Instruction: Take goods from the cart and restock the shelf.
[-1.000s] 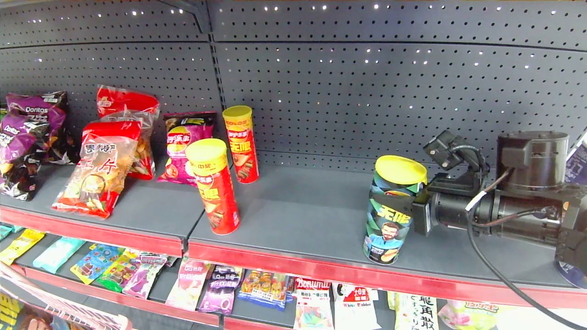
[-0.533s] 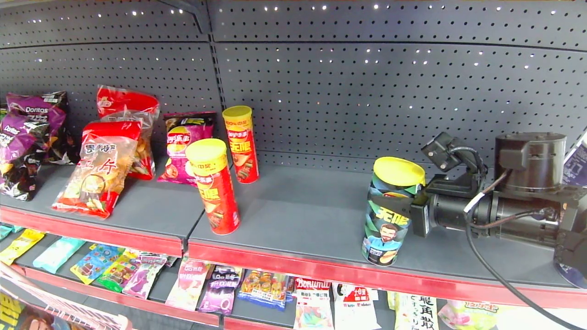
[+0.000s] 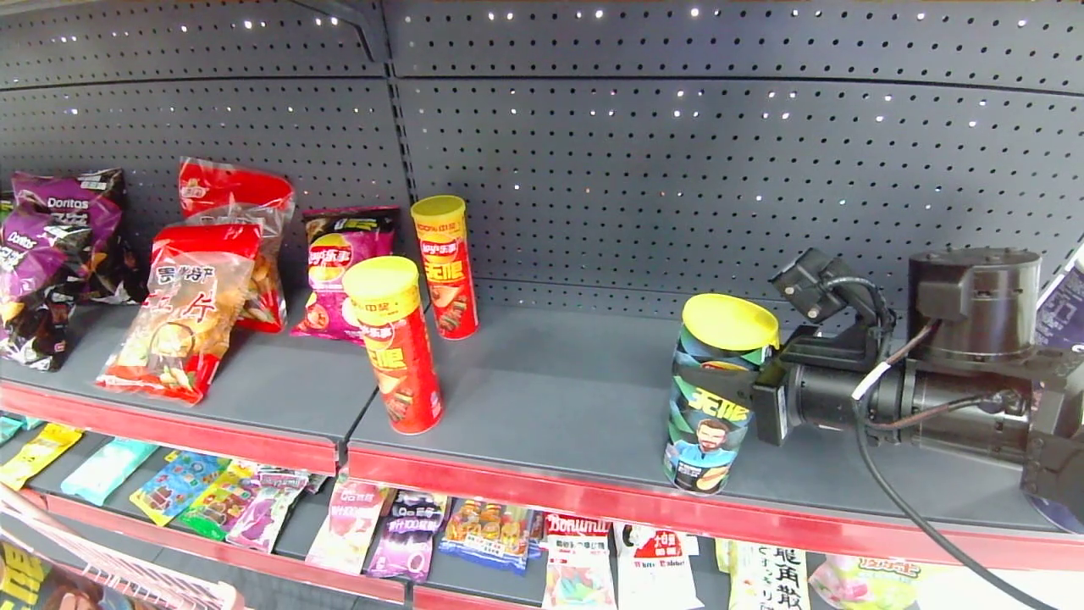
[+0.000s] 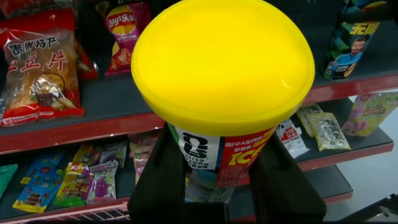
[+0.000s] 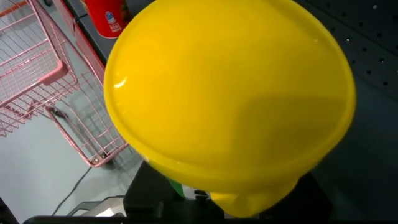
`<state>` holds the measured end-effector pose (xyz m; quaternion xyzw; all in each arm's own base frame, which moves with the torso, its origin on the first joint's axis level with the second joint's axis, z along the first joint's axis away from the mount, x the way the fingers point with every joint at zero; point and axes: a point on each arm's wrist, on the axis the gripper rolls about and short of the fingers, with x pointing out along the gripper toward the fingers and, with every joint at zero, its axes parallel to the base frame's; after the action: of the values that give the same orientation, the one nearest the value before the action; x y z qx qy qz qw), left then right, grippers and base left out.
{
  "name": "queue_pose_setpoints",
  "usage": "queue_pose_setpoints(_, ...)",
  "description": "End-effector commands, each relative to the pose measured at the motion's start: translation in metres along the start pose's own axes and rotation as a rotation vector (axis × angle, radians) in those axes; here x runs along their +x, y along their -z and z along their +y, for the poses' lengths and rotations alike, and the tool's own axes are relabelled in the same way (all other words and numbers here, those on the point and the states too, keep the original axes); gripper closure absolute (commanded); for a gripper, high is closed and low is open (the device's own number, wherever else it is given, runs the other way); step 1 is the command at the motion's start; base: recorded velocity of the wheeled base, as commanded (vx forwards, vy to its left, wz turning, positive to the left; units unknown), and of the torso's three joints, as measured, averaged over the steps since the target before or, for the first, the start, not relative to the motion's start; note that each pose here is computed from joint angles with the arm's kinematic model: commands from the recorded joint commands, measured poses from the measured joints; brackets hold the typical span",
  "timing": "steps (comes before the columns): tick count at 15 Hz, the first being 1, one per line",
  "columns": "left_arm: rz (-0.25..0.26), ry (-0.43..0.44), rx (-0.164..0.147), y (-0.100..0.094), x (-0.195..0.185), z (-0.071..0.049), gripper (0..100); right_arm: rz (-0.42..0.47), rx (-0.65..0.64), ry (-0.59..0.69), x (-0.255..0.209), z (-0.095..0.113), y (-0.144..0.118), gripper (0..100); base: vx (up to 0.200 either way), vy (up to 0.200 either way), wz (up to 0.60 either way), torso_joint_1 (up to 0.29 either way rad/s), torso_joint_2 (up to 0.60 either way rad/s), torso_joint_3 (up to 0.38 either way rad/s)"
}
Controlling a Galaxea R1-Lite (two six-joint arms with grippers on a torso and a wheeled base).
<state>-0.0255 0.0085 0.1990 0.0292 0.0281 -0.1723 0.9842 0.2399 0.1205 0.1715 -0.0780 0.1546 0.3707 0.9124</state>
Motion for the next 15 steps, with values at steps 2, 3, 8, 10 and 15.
queue_pose_setpoints(2,0.002,0.000,0.000,0.001,0.000,0.000,100,0.006,0.001,-0.003,0.000,0.001,0.001,100,0.000,0.000,0.00,0.000,0.00,0.000)
queue_pose_setpoints(3,0.002,0.000,0.000,0.001,0.000,0.000,100,0.006,0.001,-0.003,0.000,0.001,0.001,100,0.000,0.000,0.00,0.000,0.00,0.000)
queue_pose_setpoints(8,0.005,0.002,0.000,0.001,0.001,0.000,100,0.005,0.000,-0.001,-0.001,0.001,0.002,0,0.000,0.000,0.00,0.000,0.00,0.000)
queue_pose_setpoints(10,0.005,0.002,0.000,0.001,0.001,0.000,100,0.002,0.001,-0.001,-0.002,0.001,0.001,0,0.000,0.000,0.00,0.000,0.00,0.000)
queue_pose_setpoints(15,0.004,0.002,0.000,0.001,0.001,0.000,100,0.011,0.008,0.035,-0.017,0.005,0.008,0,0.000,0.000,0.00,0.000,0.00,0.000)
